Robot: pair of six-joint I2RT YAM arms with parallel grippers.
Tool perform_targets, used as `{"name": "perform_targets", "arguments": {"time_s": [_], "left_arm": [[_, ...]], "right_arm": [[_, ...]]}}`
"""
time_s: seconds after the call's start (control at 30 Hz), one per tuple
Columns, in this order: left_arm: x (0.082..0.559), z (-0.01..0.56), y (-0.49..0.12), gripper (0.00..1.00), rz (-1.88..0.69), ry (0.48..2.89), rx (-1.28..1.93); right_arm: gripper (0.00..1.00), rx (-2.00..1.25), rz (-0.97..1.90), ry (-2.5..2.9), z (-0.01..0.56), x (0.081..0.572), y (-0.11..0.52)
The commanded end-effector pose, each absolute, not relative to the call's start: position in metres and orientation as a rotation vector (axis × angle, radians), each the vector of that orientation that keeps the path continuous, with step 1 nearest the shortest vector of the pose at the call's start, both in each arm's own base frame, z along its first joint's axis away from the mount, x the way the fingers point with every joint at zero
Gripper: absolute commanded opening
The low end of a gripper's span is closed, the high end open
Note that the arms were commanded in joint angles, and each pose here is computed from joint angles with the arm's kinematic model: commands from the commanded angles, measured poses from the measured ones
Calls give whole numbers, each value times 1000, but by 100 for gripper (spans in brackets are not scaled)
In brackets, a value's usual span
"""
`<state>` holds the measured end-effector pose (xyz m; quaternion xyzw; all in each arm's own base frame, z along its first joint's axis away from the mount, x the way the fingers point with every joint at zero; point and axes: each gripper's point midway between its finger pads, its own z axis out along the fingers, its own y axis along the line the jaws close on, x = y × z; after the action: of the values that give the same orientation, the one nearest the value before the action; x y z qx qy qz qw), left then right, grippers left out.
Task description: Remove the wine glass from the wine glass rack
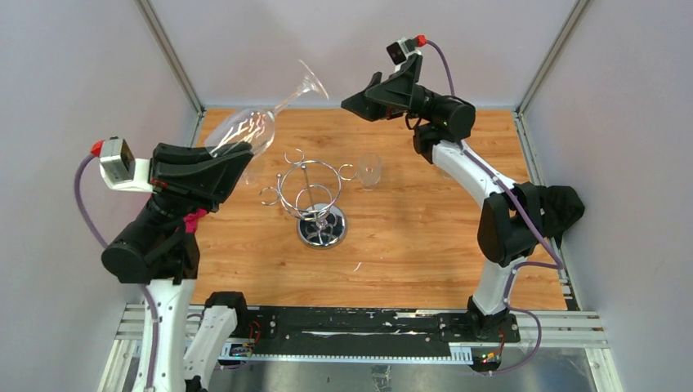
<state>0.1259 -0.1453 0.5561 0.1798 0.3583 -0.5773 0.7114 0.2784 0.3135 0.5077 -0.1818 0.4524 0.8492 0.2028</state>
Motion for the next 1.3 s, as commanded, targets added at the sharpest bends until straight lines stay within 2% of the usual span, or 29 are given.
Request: {"name": "perform_targets", "arguments": {"time_s": [0.0,0.17,0.43,1.27], "left_arm": [[158,555,-120,0,-953,985,210],[170,554,-75,0,-620,1215,2],[165,527,-21,0,-285,1518,-207],[215,364,-29,0,-295,2081,-290]], "right_arm": [[99,-554,2304,1155,524,262,284],[99,-508,2261,1174,520,270,267],[99,-459,2239,1217,507,279,258],[99,-390,2167,1342,488,292,235]]}}
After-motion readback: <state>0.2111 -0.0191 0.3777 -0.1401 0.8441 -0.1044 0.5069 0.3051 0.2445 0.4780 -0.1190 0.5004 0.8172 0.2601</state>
